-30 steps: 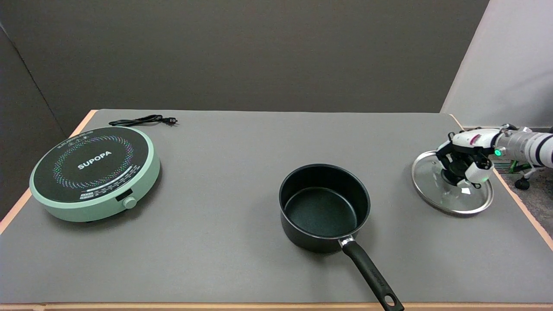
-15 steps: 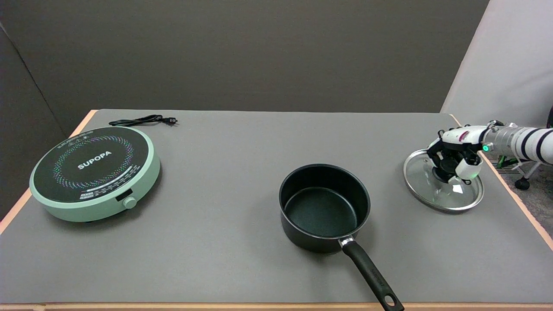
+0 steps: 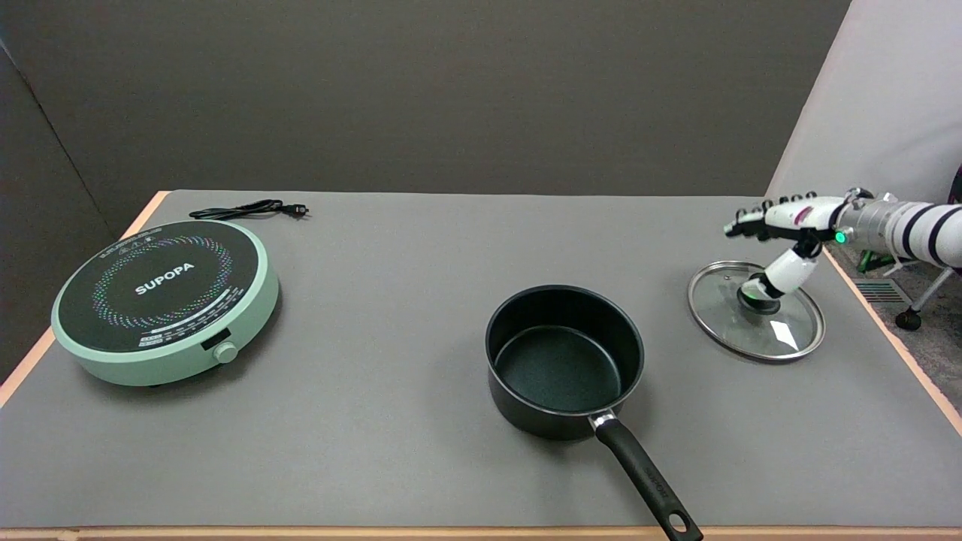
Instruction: Place the pot lid onto the table.
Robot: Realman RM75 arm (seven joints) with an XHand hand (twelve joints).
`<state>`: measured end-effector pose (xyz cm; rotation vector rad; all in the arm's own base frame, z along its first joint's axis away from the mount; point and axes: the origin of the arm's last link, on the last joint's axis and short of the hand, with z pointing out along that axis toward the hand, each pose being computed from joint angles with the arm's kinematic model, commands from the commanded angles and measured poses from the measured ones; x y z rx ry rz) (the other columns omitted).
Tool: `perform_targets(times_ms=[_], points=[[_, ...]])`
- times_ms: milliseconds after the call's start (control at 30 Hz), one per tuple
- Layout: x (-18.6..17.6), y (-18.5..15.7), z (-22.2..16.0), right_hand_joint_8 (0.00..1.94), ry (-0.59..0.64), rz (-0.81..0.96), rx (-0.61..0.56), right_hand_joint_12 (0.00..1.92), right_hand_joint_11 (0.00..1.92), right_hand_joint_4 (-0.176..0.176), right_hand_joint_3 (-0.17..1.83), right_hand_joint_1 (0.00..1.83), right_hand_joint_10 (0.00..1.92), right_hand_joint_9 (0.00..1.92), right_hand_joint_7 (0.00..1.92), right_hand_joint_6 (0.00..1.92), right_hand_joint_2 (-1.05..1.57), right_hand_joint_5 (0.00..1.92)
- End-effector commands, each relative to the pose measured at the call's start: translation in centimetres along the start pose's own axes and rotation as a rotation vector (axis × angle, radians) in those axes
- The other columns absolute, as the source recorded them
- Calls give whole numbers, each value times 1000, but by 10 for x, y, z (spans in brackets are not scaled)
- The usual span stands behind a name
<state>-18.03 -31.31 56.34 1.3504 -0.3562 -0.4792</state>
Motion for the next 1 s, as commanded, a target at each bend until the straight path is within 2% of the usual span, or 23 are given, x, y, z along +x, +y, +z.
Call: perform_targets(times_ms=[33, 100, 167, 200, 233, 267, 300, 333, 367, 400, 500, 667, 733, 867, 900, 933, 1000], points=[[51, -7, 1, 134, 189, 14, 57, 515, 110, 46, 802, 564, 201, 87, 57, 130, 351, 52], [64, -12, -2, 84, 259, 59, 95, 479, 65, 34, 749, 487, 154, -1, -1, 121, 324, 0], [78, -13, -9, 0, 366, 168, 142, 428, 46, 13, 761, 436, 4, -1, -1, 14, 304, 1], [88, -11, -16, -1, 461, 272, 174, 430, 28, 6, 640, 387, -1, -1, -1, 15, 355, -1], [94, -7, -22, -1, 548, 370, 196, 423, 23, 3, 635, 349, -1, -1, -1, 2, 376, -1], [97, -3, -27, -1, 614, 462, 203, 421, 22, 2, 645, 335, -1, -1, -1, -1, 390, -1], [96, 2, -32, 15, 692, 580, 205, 409, 27, 11, 746, 330, 46, -1, -1, 20, 394, 5], [96, 5, -37, 54, 750, 658, 206, 424, 31, 24, 753, 321, 127, -1, -1, 73, 431, 4], [95, 6, -38, 86, 758, 707, 200, 437, 36, 36, 736, 313, 178, 8, 8, 103, 457, 9], [96, 5, -39, 102, 764, 749, 206, 402, 51, 60, 863, 305, 188, 40, 40, 85, 433, 42], [95, -3, -40, 109, 758, 760, 229, 388, 67, 78, 884, 274, 203, 86, 82, 101, 446, 89], [87, -17, -39, 142, 725, 777, 261, 416, 69, 66, 818, 251, 190, 107, 105, 143, 494, 99], [86, -18, -40, 122, 729, 778, 265, 368, 74, 39, 961, 261, 204, 78, 122, 111, 507, 108], [86, -15, -44, 135, 768, 772, 267, 367, 68, 43, 966, 244, 221, 71, 142, 136, 513, 137], [85, -14, -46, 135, 775, 772, 266, 406, 73, 64, 842, 248, 189, 116, 144, 133, 500, 145], [84, -14, -47, 135, 778, 768, 266, 413, 77, 69, 830, 242, 188, 124, 146, 134, 491, 148], [82, -12, -50, 145, 799, 750, 269, 419, 81, 65, 885, 241, 210, 114, 155, 144, 498, 151]])
